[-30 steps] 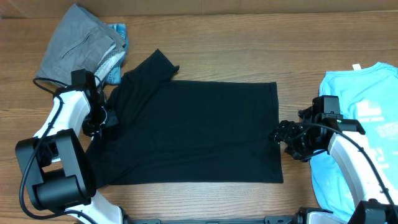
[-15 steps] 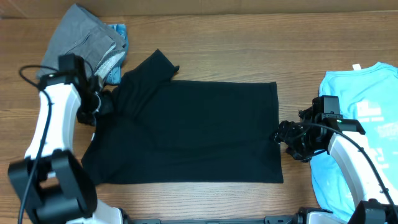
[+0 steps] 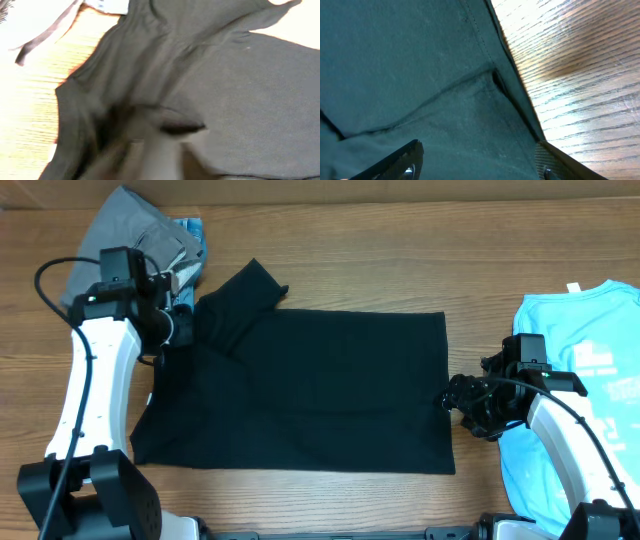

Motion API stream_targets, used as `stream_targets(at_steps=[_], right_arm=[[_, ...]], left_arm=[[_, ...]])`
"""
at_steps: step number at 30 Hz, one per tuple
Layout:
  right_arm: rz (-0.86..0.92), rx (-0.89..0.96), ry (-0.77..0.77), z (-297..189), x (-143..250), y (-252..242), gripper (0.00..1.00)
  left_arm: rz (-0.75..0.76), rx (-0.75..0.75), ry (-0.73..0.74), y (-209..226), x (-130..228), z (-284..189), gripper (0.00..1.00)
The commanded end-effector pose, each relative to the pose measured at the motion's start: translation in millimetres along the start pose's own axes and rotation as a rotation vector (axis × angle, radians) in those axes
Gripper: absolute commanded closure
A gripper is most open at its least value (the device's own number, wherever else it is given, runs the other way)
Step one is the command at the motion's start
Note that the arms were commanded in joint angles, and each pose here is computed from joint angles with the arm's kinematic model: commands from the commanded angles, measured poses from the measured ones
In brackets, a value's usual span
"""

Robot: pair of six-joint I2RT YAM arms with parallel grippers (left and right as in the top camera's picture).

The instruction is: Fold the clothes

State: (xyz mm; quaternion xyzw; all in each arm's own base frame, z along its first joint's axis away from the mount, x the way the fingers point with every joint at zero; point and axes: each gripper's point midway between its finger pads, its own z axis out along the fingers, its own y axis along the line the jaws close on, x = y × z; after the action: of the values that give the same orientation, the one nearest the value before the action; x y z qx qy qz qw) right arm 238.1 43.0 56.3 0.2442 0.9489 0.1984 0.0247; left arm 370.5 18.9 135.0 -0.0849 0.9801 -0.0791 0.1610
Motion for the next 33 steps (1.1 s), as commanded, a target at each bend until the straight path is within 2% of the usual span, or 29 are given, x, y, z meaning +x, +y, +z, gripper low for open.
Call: stream_targets(at_steps=[1, 4, 8, 14, 18, 24, 26, 31, 33], right_arm=[[0.000, 0.008, 0.002, 1.1, 0.6, -3.0, 0.25], [0.004, 0.012, 0.011, 1.1, 3.1, -4.2, 0.25], [0.009, 0.017, 0.023, 1.1, 5.9, -5.4, 0.24], [0.028, 0.039, 0.056, 0.6, 14.7, -10.3, 0.22], [0.119, 0.156, 0.020, -1.2, 11.2, -30.9, 0.21], [-0.009, 0.131, -0.032, 1.5, -5.4, -24.9, 0.17], [-0.021, 0.121, -0.026, 4.9, -7.4, -23.2, 0.18], [-0.064, 0.084, 0.014, 21.3, -7.0, -21.1, 0.24], [-0.064, 0.045, 0.038, 31.9, -4.6, -18.0, 0.28]], left_arm=[[0.039, -0.046, 0.009, 1.7, 1.9, -2.5, 0.41], [0.009, -0.146, 0.096, 21.7, 23.7, -5.8, 0.41], [-0.106, -0.265, 0.221, 50.7, 57.1, -15.7, 0.43], [-0.219, -0.280, 0.328, 73.2, 89.9, -15.6, 0.37], [-0.279, -0.236, 0.392, 78.5, 114.9, -2.4, 0.36], [-0.308, -0.237, 0.472, 84.9, 154.1, 21.1, 0.33], [-0.317, -0.207, 0.481, 80.1, 159.7, 26.5, 0.36], [-0.321, -0.220, 0.479, 82.2, 160.1, 27.0, 0.54], [-0.320, -0.220, 0.472, 82.7, 158.7, 27.7, 0.57]])
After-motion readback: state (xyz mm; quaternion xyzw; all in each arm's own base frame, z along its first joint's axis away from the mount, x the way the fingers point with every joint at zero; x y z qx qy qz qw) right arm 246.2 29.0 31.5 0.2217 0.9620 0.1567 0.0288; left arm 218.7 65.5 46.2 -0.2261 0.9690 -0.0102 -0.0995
